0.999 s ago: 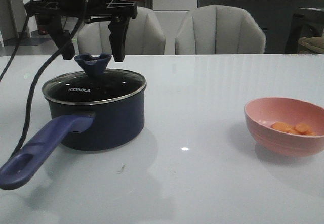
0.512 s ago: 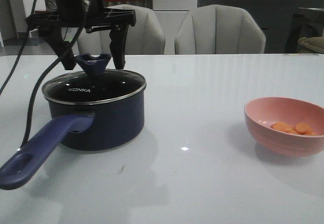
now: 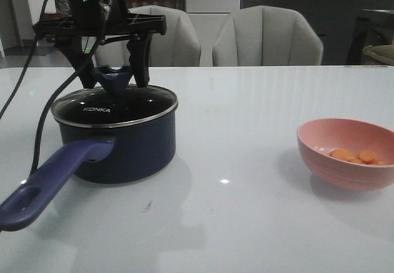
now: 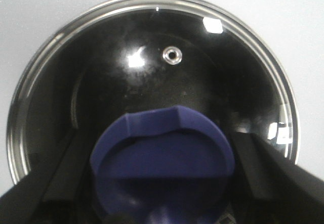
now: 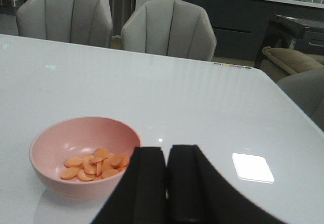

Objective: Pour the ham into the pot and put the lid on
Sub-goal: 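Lift the glass lid off the pot with the left gripper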

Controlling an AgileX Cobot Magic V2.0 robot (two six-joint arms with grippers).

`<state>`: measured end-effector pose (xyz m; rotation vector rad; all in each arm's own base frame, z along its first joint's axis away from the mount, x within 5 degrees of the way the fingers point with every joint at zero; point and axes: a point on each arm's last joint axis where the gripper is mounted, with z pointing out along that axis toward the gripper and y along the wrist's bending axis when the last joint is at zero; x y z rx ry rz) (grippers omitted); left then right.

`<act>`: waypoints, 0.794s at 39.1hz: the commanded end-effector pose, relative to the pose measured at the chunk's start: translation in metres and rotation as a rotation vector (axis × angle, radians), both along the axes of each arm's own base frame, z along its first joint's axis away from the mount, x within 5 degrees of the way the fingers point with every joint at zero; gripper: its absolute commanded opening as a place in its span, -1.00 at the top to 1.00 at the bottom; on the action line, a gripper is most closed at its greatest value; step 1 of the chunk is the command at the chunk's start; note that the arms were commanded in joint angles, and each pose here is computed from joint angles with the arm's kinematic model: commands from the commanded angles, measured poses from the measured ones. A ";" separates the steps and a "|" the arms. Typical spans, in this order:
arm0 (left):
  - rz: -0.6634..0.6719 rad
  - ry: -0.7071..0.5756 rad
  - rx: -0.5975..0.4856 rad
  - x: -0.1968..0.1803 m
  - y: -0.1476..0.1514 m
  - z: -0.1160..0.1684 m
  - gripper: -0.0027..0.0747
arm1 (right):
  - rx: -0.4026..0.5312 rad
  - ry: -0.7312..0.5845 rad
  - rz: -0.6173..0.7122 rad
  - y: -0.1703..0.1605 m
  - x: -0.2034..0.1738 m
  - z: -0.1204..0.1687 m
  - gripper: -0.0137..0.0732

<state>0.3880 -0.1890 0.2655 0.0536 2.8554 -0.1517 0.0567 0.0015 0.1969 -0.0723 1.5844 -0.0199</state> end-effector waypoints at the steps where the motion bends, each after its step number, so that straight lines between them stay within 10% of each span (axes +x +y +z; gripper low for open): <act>1: 0.003 -0.097 -0.048 -0.003 0.003 0.033 -0.03 | -0.008 -0.101 0.002 0.000 -0.002 0.010 0.36; 31: -0.033 -0.131 0.008 -0.001 0.029 0.076 -0.03 | -0.008 -0.101 0.002 0.000 -0.002 0.010 0.36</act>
